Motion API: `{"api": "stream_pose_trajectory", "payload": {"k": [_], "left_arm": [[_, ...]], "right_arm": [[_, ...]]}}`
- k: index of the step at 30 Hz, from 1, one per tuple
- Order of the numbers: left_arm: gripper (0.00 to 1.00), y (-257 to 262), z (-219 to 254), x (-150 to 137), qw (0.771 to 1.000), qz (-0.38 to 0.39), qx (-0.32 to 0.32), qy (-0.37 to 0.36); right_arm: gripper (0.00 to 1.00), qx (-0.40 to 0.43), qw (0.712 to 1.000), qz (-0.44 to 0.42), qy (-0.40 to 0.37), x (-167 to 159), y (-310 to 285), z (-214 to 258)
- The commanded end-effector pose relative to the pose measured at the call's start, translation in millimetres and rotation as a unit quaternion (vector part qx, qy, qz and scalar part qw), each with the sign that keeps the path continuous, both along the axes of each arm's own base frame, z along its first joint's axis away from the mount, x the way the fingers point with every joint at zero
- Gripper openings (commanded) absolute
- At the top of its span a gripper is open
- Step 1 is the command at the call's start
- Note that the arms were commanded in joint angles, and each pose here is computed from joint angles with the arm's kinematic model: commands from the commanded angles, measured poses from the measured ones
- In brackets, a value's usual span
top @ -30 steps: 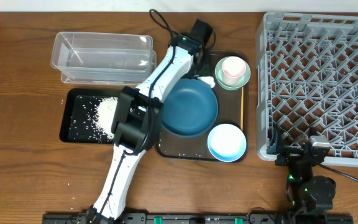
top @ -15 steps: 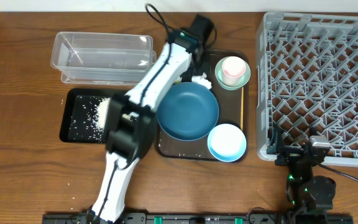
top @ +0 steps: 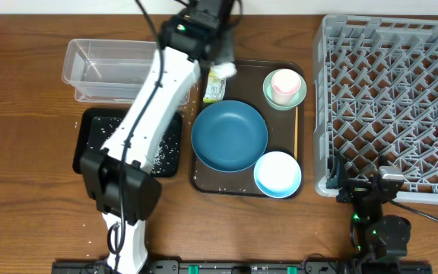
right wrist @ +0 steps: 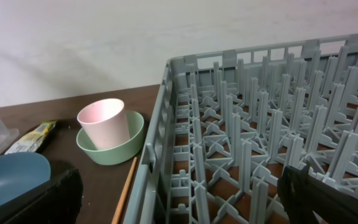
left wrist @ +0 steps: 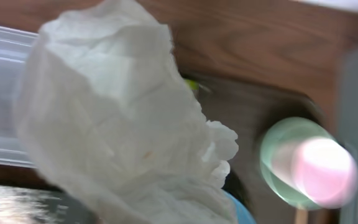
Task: Sort waste into correct bins and load items into the dishwasher rack
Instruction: 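Drop the tissue into the clear plastic bin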
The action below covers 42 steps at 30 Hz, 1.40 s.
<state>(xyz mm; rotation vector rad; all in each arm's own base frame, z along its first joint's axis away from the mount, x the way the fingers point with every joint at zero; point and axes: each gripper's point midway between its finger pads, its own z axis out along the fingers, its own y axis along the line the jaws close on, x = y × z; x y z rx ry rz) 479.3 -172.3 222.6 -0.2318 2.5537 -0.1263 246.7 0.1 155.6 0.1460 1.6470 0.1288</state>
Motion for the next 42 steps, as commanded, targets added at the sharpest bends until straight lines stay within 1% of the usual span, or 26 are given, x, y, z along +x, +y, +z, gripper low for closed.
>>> {"api": "stream_pose_trajectory", "payload": {"k": [1, 5, 8, 11, 13, 14, 15, 16, 19, 20, 21, 26, 29, 31, 34, 37, 39, 42], "left_arm": [[0.06, 61.7, 0.9, 17.9, 0.995, 0.087, 0.044, -0.015], [0.06, 110.0, -2.3, 26.6, 0.985, 0.171, 0.022, -0.013], [0.06, 146.5, -9.9, 30.9, 0.97, 0.241, 0.001, -0.009], [0.08, 172.9, -21.3, 34.2, 0.956, 0.294, -0.014, -0.003], [0.17, 187.3, -30.9, 35.9, 0.947, 0.321, -0.019, 0.004], [0.24, 193.7, -36.5, 36.4, 0.943, 0.331, -0.02, 0.009], [0.34, 197.8, -40.2, 36.6, 0.942, 0.334, -0.021, 0.013], [0.39, 200.6, -45.8, 36.0, 0.941, 0.337, -0.021, 0.021], [0.39, 204.5, -53.7, 31.8, 0.94, 0.339, -0.024, 0.039], [0.42, 204.0, -54.7, 30.2, 0.94, 0.339, -0.024, 0.043], [0.42, 203.1, -55.3, 29.4, 0.94, 0.338, -0.025, 0.046], [0.49, 181.7, -59.5, 26.6, 0.946, 0.31, -0.065, 0.071], [0.5, 169.1, -61.2, 25.2, 0.951, 0.287, -0.081, 0.084], [0.49, 151.3, -61.7, 25.4, 0.961, 0.243, -0.095, 0.095], [0.46, 111.7, -59.8, 26.1, 0.978, 0.144, -0.112, 0.103], [0.47, 71.4, -57.6, 24.8, 0.989, 0.057, -0.094, 0.095], [0.5, 46.0, -57.8, 24.7, 0.994, 0.012, -0.075, 0.083], [0.56, 16.6, -61.4, 27.6, 0.997, -0.027, -0.036, 0.061]], "right_arm": [[0.99, -0.005, 1.0, 0.003, 0.001, -0.2, 1.1, -0.7], [0.99, -0.005, 1.0, 0.003, 0.001, -0.2, 1.1, -0.7], [0.99, -0.005, 1.0, 0.003, 0.001, -0.2, 1.1, -0.7], [0.99, -0.005, 1.0, 0.003, 0.001, -0.2, 1.1, -0.7], [0.99, -0.005, 1.0, 0.003, 0.001, -0.2, 1.1, -0.7], [0.99, -0.005, 1.0, 0.003, 0.001, -0.2, 1.1, -0.7], [0.99, -0.005, 1.0, 0.003, 0.001, -0.2, 1.1, -0.8], [0.99, -0.005, 1.0, 0.003, 0.001, -0.2, 1.1, -0.7], [0.99, -0.005, 1.0, 0.003, 0.001, -0.2, 1.1, -0.7], [0.99, -0.005, 1.0, 0.003, 0.001, -0.2, 1.1, -0.7], [0.99, -0.005, 1.0, 0.003, 0.001, -0.2, 1.1, -0.7], [0.99, -0.005, 1.0, 0.003, 0.001, -0.2, 1.1, -0.7], [0.99, -0.005, 1.0, 0.003, 0.001, -0.2, 1.1, -0.7], [0.99, -0.005, 1.0, 0.003, 0.001, -0.2, 1.1, -0.7], [0.99, -0.005, 1.0, 0.003, 0.001, -0.2, 1.1, -0.7], [0.99, -0.005, 1.0, 0.003, 0.001, -0.2, 1.1, -0.7], [0.99, -0.005, 1.0, 0.003, 0.001, -0.2, 1.1, -0.7], [0.99, -0.005, 1.0, 0.003, 0.001, -0.2, 1.1, -0.7]]}}
